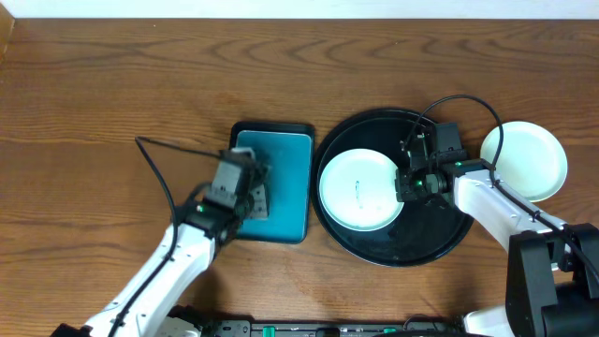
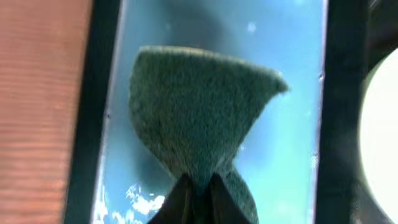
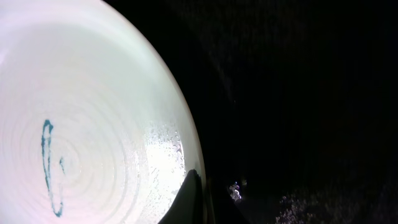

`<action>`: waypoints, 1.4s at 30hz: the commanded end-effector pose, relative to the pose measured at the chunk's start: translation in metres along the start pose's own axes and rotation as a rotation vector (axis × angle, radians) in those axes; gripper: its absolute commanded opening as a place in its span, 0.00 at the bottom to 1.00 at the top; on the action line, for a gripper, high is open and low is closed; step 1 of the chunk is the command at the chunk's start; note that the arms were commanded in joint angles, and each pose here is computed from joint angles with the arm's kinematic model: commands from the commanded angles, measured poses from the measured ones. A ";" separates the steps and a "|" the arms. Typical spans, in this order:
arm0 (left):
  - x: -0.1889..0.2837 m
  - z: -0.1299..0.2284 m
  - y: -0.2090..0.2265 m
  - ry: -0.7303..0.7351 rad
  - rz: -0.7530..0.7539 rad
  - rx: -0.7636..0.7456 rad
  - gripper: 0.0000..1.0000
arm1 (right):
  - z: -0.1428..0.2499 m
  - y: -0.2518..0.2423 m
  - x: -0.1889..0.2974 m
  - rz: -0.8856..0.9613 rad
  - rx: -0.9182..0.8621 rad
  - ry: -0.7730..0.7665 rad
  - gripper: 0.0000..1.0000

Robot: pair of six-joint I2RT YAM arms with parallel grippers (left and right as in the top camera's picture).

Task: Clean dirty plates on tray and stack at the side
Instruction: 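Scrub the centered white plate with the sponge in the left gripper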

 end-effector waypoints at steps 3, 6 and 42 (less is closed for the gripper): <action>0.031 -0.055 -0.016 -0.021 0.035 -0.018 0.07 | 0.004 0.000 0.000 0.011 0.038 0.002 0.01; 0.031 -0.067 -0.035 -0.002 0.108 -0.039 0.07 | 0.004 0.000 0.000 0.011 0.038 0.002 0.01; -0.094 -0.025 -0.186 0.092 0.236 -0.348 0.07 | 0.003 0.001 0.000 0.010 0.038 0.000 0.01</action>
Point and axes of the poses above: each gripper's point midway between its finger pads, its own x axis back along the fingers, its own y axis along the line the jaws close on, z = x × y, the point moved 3 cm from there along x, back along the fingers, and after that the axes turned 13 degrees about -x, right-handed, at the moved point
